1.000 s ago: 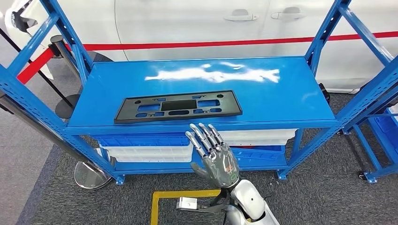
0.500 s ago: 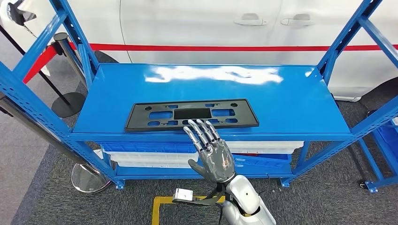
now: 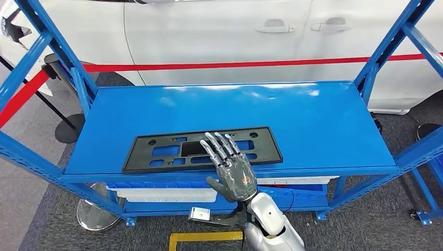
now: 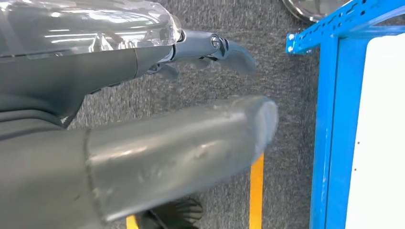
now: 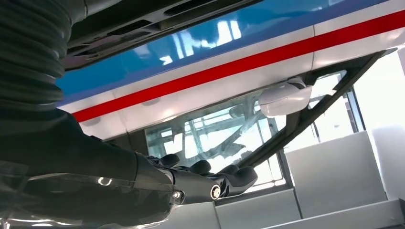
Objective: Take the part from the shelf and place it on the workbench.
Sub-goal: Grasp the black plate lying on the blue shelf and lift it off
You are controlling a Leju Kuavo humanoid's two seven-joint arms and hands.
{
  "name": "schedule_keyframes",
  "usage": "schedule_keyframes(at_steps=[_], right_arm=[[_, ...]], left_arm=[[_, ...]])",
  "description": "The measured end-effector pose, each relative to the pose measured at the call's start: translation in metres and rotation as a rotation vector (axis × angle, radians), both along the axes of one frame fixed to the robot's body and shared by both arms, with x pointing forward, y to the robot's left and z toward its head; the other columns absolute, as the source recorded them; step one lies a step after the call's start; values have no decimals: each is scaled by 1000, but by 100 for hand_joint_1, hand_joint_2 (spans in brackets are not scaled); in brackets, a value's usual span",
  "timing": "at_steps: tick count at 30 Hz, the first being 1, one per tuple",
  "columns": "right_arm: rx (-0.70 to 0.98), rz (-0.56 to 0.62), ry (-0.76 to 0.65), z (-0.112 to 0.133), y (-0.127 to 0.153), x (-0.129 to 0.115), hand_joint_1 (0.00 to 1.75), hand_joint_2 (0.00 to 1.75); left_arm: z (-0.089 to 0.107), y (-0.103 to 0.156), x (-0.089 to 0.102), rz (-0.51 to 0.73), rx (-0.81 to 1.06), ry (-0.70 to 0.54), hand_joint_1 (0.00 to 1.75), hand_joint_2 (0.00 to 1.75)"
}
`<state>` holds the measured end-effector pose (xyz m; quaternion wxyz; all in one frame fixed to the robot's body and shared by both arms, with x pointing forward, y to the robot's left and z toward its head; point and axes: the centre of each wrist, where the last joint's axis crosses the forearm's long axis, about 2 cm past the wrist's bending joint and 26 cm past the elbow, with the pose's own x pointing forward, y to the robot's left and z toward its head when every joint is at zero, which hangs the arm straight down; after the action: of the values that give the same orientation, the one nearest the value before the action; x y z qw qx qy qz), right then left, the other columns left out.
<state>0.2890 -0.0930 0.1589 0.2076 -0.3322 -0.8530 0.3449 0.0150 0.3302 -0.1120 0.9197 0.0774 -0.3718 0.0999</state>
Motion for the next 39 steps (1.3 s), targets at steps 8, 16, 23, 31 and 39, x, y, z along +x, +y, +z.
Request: schedule_keyframes(at_steps=[8, 16, 23, 31, 39], right_arm=[[-50, -10, 22, -5, 5, 1, 0, 175], [-87, 7, 33, -12, 1, 3, 0, 175], [-87, 24, 40, -13, 3, 3, 0, 175], [-98, 35, 48, -16, 4, 1, 0, 175], [-106, 36, 55, -17, 4, 2, 0, 175]], left_arm=[[0, 3, -2, -25, 25, 11, 0, 0], [0, 4, -1, -52, 10, 4, 0, 0], [0, 3, -1, -55, 6, -11, 0, 0], [0, 4, -3, -55, 6, -11, 0, 0], [0, 4, -2, -55, 12, -11, 0, 0]])
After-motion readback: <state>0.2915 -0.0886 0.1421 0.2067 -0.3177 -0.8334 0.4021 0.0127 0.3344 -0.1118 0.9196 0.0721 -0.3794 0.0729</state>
